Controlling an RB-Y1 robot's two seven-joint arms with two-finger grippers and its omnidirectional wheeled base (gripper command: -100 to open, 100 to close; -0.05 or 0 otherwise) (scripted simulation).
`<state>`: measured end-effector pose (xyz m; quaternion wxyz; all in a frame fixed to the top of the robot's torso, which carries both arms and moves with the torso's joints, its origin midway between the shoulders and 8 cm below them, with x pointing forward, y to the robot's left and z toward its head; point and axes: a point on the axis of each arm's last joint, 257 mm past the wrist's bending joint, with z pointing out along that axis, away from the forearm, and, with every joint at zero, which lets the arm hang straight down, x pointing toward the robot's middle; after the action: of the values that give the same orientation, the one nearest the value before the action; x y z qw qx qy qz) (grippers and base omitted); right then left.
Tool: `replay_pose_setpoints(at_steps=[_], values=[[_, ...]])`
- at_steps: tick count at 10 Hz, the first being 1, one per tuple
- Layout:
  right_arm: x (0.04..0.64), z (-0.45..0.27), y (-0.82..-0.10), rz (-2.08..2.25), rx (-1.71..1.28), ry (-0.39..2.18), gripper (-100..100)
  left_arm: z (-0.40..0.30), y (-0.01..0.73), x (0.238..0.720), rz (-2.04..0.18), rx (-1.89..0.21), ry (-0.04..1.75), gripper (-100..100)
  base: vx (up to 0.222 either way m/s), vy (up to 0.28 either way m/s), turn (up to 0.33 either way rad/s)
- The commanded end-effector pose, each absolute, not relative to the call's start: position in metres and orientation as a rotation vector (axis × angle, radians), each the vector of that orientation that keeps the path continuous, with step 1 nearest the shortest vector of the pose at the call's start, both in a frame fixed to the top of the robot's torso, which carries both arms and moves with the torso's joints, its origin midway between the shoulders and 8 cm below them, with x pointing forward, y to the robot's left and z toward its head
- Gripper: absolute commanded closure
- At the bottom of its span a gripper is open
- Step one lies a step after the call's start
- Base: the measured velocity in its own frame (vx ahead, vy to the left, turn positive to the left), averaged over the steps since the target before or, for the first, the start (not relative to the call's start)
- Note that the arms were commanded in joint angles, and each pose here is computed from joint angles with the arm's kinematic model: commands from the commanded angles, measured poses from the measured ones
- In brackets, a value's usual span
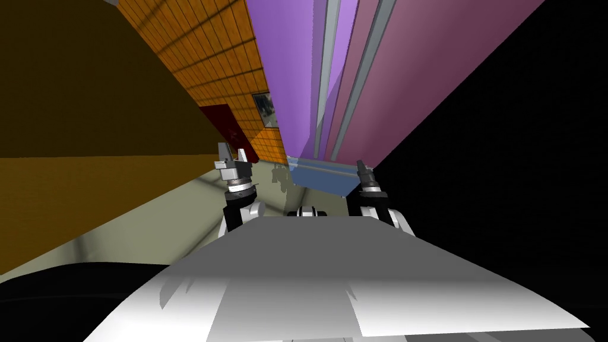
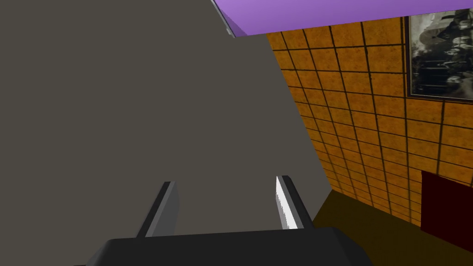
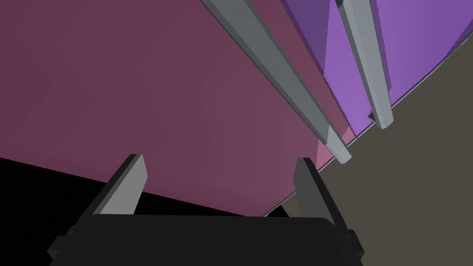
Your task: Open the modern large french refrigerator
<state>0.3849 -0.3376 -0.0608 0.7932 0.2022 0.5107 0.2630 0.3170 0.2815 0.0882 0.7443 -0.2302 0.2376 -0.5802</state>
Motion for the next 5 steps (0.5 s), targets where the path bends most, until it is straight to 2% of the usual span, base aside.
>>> replay_pose_setpoints(at_steps=[1, 5], values=[[0.385, -0.072, -0.349, 0.443, 0.387, 1.145, -100, 0.088, 0.282, 0.317, -1.271, -0.504, 0.520, 0, 0.062, 0.081, 0.039], [0.389, -0.096, -0.372, 0.246, 0.316, 1.226, -100, 0.088, 0.282, 0.317, -1.271, -0.504, 0.520, 0, 0.078, 0.103, 0.077]])
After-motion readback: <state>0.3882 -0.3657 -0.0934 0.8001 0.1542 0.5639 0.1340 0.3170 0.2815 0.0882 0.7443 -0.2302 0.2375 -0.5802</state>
